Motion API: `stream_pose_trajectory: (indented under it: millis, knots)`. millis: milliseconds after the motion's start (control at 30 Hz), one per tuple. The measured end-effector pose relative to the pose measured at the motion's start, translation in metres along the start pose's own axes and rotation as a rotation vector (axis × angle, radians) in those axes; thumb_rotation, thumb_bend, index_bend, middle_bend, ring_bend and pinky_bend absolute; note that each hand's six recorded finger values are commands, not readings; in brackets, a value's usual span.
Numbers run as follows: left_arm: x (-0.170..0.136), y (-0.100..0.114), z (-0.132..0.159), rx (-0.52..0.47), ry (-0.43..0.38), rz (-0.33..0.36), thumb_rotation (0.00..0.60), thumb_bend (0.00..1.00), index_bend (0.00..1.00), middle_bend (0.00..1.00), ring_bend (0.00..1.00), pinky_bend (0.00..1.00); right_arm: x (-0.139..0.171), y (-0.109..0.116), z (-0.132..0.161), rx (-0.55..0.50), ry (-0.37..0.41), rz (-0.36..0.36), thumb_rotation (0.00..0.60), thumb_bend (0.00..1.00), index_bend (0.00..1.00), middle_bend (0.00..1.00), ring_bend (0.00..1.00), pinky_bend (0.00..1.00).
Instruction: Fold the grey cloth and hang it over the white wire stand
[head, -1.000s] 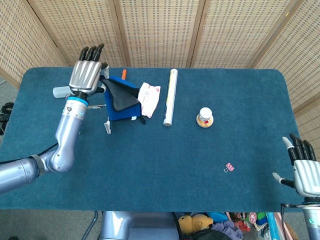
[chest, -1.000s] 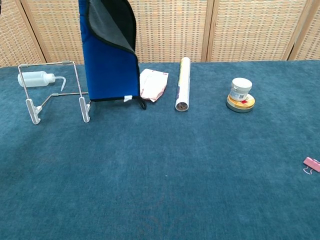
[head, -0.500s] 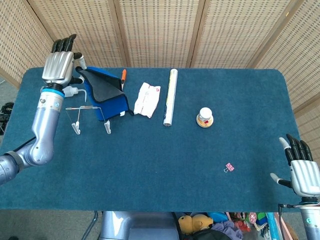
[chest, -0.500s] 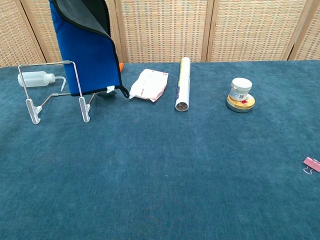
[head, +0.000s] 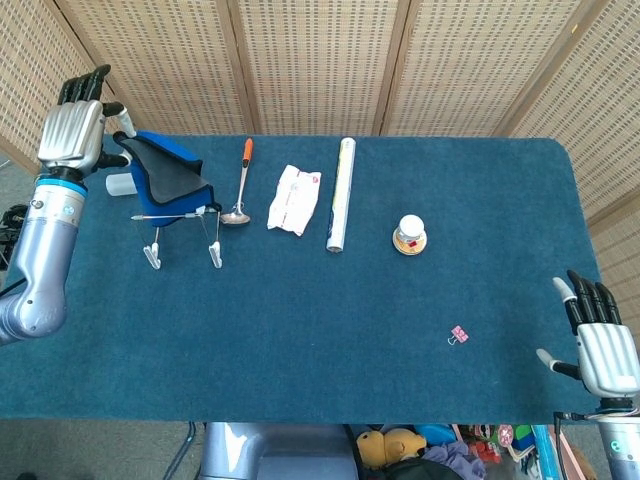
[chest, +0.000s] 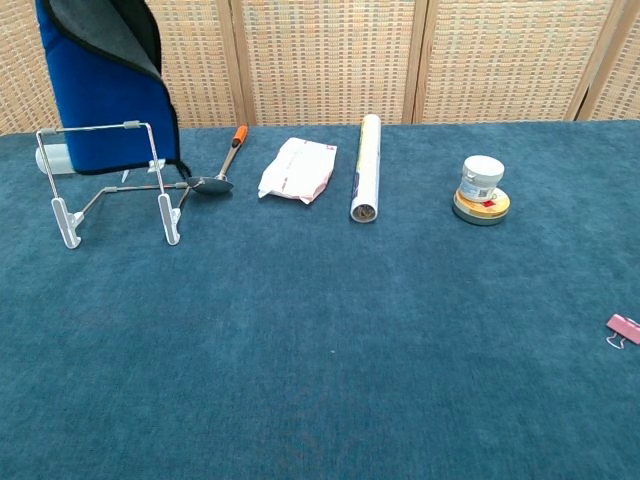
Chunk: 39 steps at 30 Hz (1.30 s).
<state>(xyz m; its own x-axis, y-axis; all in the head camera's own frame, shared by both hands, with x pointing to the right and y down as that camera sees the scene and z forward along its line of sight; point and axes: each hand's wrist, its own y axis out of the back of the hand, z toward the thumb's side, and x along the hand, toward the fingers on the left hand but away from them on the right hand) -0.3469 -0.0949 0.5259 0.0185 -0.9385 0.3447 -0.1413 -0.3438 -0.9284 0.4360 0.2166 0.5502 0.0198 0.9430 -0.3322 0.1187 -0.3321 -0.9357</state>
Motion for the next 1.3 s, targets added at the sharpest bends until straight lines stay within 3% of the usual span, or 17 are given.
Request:
stream_pose_trajectory:
  millis: [333, 733, 1300]
  knots:
    - [-0.015, -0.002, -0.018, -0.028, -0.007, -0.021, 0.6, 0.6, 0.79, 0.0, 0.0, 0.0, 0.002, 0.004, 0.001, -0.011, 0.006, -0.009, 0.6, 0.0, 0.0, 0.0, 0.0, 0.0]
    - [-0.04, -0.005, -0.029, 0.002, -0.044, -0.043, 0.6, 0.6, 0.78, 0.0, 0.0, 0.0, 0.005, 0.008, 0.003, -0.023, 0.022, -0.016, 0.6, 0.0, 0.0, 0.0, 0.0, 0.0]
    - [-0.09, -0.041, -0.057, 0.081, -0.069, -0.113, 0.6, 0.59, 0.76, 0.0, 0.0, 0.0, 0.017, 0.015, 0.013, -0.032, 0.072, -0.034, 0.6, 0.0, 0.0, 0.0, 0.0, 0.0]
